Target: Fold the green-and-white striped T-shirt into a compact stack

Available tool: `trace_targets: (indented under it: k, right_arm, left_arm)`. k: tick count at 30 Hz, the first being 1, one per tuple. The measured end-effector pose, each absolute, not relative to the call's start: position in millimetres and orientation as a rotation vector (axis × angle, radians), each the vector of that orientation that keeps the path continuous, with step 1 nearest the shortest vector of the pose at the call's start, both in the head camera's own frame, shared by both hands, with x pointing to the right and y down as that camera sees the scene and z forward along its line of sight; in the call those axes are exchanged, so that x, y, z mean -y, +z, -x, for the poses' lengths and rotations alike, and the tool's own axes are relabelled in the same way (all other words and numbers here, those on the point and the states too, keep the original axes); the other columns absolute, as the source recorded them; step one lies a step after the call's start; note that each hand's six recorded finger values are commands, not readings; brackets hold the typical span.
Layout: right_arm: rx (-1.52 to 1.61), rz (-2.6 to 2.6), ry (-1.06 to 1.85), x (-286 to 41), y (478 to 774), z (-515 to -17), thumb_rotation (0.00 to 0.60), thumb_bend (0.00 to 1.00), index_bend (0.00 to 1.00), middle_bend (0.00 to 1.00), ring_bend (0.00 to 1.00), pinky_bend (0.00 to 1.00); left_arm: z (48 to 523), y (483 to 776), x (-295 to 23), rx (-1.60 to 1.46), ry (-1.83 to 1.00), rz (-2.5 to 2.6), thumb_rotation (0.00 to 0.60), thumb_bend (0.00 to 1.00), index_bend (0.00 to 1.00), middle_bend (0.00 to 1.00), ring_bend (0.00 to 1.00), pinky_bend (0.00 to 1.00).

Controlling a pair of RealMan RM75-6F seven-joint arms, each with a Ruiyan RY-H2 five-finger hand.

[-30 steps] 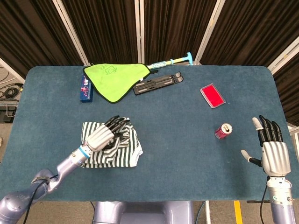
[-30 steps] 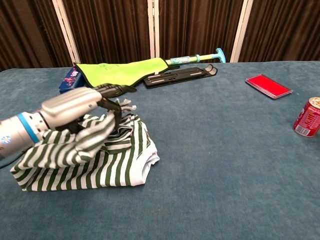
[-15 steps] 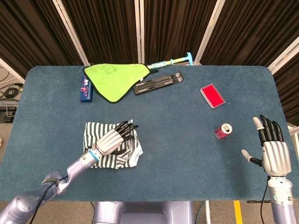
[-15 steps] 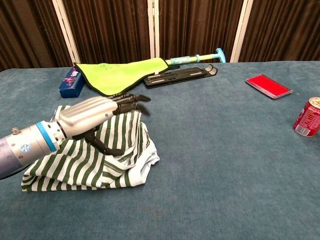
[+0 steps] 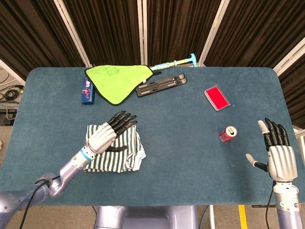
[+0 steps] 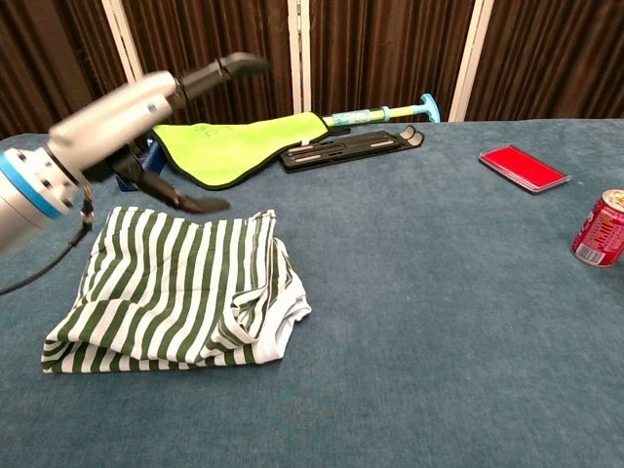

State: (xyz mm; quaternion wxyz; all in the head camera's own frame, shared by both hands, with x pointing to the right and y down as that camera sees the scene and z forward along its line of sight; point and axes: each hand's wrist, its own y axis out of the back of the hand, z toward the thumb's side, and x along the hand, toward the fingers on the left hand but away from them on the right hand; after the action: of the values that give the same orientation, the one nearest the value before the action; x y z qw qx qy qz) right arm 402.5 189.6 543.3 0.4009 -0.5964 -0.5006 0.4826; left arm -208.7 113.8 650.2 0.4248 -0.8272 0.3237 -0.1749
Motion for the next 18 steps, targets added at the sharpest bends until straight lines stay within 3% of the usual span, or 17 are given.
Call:
trace_targets:
  k: [9,18]
  right_arm:
    - [1.279,1.523,1.204,-189.7,539.6,-401.6,0.6,0.0,0.0,0.0,0.0,0.0]
    - [1.292,1.534,1.191,-189.3,536.7,-401.4,0.6,0.0,0.0,0.0,0.0,0.0]
  left_arm:
    - [245.2,623.5,-121.2,-0.823,-0.554,2.127,0.6,0.19,0.0,0.0,0.0,0.0]
    - [246.2,676.2,-164.5,-0.629,-0.769,2.171,0.6,0.19,0.0,0.0,0.0,0.0]
